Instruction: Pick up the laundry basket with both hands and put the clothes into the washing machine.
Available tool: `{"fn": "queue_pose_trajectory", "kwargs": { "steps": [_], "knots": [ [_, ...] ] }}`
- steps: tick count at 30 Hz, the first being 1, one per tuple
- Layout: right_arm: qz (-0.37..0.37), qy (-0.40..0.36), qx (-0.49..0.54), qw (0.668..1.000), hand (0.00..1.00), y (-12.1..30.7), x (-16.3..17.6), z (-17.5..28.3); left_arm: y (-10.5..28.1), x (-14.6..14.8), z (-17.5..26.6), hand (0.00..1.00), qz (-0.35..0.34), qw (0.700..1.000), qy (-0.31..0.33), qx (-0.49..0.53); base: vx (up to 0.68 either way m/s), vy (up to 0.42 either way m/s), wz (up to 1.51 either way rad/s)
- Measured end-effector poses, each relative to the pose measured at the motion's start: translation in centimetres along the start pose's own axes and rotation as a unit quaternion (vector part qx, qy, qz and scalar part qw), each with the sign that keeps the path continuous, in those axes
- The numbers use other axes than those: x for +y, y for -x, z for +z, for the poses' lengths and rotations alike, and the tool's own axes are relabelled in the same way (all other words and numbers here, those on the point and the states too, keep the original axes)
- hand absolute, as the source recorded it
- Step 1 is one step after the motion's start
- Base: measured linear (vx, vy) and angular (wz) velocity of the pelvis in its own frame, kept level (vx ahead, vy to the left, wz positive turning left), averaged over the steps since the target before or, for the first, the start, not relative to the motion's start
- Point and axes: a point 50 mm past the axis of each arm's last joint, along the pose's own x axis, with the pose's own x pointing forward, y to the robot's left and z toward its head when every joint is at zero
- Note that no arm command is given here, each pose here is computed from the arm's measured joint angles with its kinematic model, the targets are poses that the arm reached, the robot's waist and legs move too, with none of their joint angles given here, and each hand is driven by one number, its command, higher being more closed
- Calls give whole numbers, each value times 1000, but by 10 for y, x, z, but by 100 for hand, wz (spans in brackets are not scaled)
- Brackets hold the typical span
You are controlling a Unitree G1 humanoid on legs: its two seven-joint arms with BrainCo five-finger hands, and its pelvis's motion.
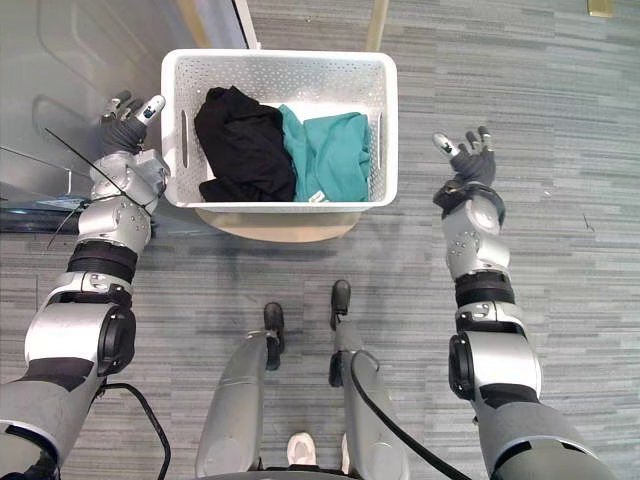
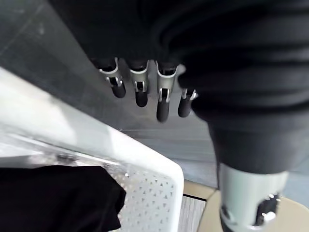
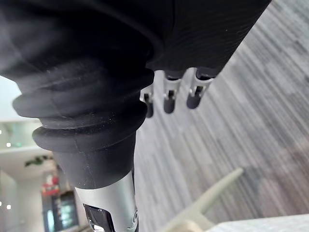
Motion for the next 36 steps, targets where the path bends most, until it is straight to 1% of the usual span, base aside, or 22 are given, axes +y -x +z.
{"fn": "queue_pose_trajectory", "kwargs": {
  "steps": [3,8,9,12,19,21,25,28,30,32,36],
  "knots": [
    [-17,0,-16,1000,0,5,-19,4,4,5,0,0,-4,1000,-2,-12,2,-13,5],
    [-58,-13,-42,997,0,21,-59,7,19,16,-9,0,-15,999,-9,-27,11,-16,6],
    [-73,-12,-38,997,0,29,-74,2,27,21,-14,0,-19,999,-13,-31,35,-15,7],
    [-101,-10,-32,994,0,41,-97,-4,37,29,-21,0,-25,999,-20,-32,42,-10,7],
    [-146,9,-79,986,0,81,-144,12,73,47,-23,0,-51,996,-19,-69,60,-18,7],
    [-158,21,-87,983,0,92,-154,15,83,52,-22,0,-54,995,-14,-80,77,-12,5],
    [-201,39,-103,973,0,118,-182,17,108,65,-36,0,-38,996,24,-77,81,-9,4],
    [-223,54,-87,969,0,134,-197,9,126,76,-54,0,-29,998,27,-48,116,-8,2],
    [-229,62,-80,968,0,145,-200,3,140,82,-64,0,-15,999,39,-35,99,10,5],
    [-224,67,-77,969,0,160,-197,-3,157,91,-74,0,3,999,49,-19,100,14,8],
    [-203,68,-67,974,0,178,-185,-16,181,108,-84,0,32,998,53,3,75,30,9]
  ]
}}
